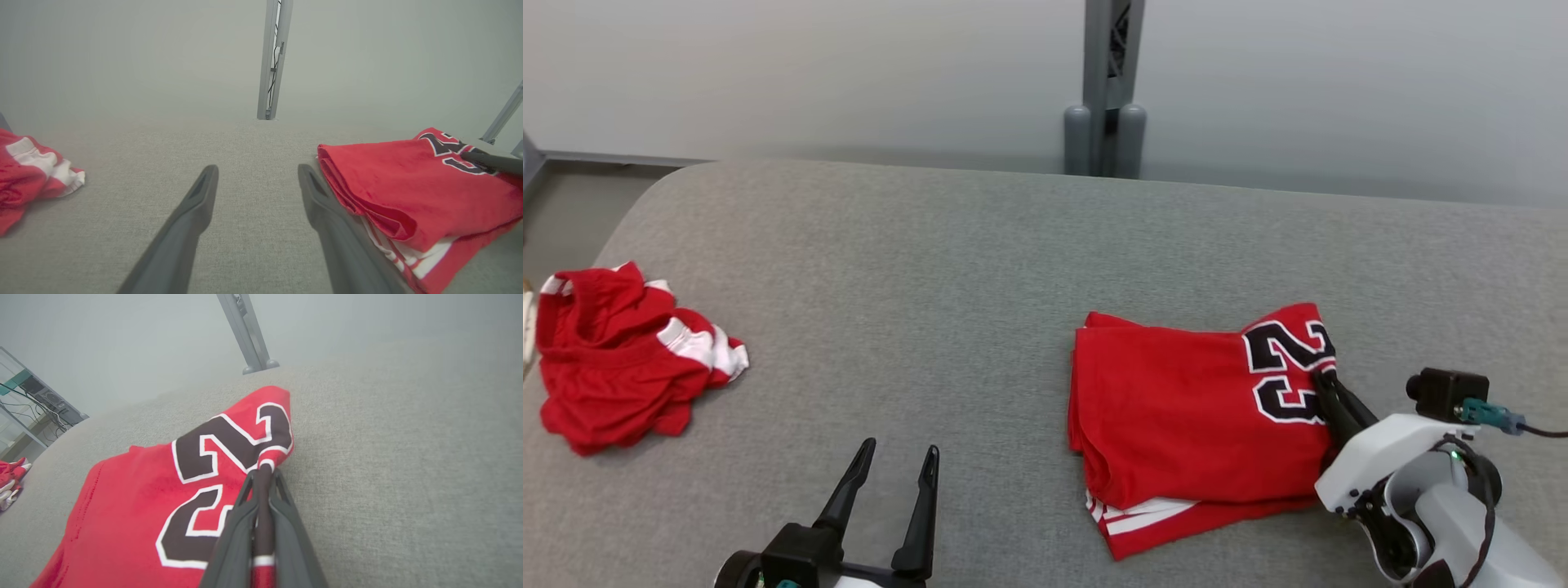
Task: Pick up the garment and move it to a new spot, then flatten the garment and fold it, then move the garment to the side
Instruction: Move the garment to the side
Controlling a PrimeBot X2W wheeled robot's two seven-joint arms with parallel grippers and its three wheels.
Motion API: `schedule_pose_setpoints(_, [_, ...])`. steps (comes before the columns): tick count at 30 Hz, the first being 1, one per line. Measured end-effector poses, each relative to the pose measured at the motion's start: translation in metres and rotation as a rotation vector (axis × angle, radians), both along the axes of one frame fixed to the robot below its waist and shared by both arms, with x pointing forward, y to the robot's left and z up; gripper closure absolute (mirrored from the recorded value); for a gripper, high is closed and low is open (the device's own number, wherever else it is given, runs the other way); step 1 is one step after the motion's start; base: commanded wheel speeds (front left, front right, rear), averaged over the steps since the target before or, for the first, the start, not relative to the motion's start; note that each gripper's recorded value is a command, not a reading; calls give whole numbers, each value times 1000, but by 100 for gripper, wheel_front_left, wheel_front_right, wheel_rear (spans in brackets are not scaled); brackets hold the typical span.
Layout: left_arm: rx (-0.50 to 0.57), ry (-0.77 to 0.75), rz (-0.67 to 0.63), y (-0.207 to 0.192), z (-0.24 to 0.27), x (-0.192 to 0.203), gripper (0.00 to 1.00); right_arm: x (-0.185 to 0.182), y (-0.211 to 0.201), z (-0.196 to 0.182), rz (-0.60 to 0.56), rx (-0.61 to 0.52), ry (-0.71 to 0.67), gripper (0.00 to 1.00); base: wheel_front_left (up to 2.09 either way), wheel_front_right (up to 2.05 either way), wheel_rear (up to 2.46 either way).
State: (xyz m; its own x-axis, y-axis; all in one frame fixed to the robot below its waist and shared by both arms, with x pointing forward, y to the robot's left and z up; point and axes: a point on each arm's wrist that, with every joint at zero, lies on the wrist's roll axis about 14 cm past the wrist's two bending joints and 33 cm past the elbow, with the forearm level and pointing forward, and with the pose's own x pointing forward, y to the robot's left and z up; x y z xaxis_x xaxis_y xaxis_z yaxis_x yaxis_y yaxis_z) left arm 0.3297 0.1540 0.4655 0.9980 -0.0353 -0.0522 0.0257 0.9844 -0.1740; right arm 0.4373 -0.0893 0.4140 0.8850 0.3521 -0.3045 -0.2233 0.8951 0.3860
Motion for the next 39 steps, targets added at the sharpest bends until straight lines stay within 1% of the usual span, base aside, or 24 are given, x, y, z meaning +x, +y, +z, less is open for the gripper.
schedule_pose_setpoints(5, [3,-12,-47,-13,3,7,0,7,-12,26,5,-39,-98,100,0,0,0])
schedule_pose_setpoints(9, [7,-26,-101,-28,6,15,0,8,-27,41,-6,-72,-150,100,0,0,0])
schedule_pose_setpoints(14, [6,-39,-180,-52,10,24,0,7,-54,57,-63,-95,-195,100,0,0,0])
schedule_pose_setpoints(22, [4,-58,-337,-99,13,41,0,-7,-100,65,-167,-130,-207,100,0,0,0])
schedule_pose_setpoints(29, [1,-70,-433,-129,13,51,0,-14,-135,68,-244,-162,-207,100,0,0,0])
schedule_pose_setpoints(34, [3,-81,-473,-140,13,61,0,-10,-157,67,-272,-209,-196,100,0,0,0])
schedule_pose_setpoints(39, [8,-122,-520,-150,19,74,0,4,-192,70,-322,-278,-186,100,0,0,0])
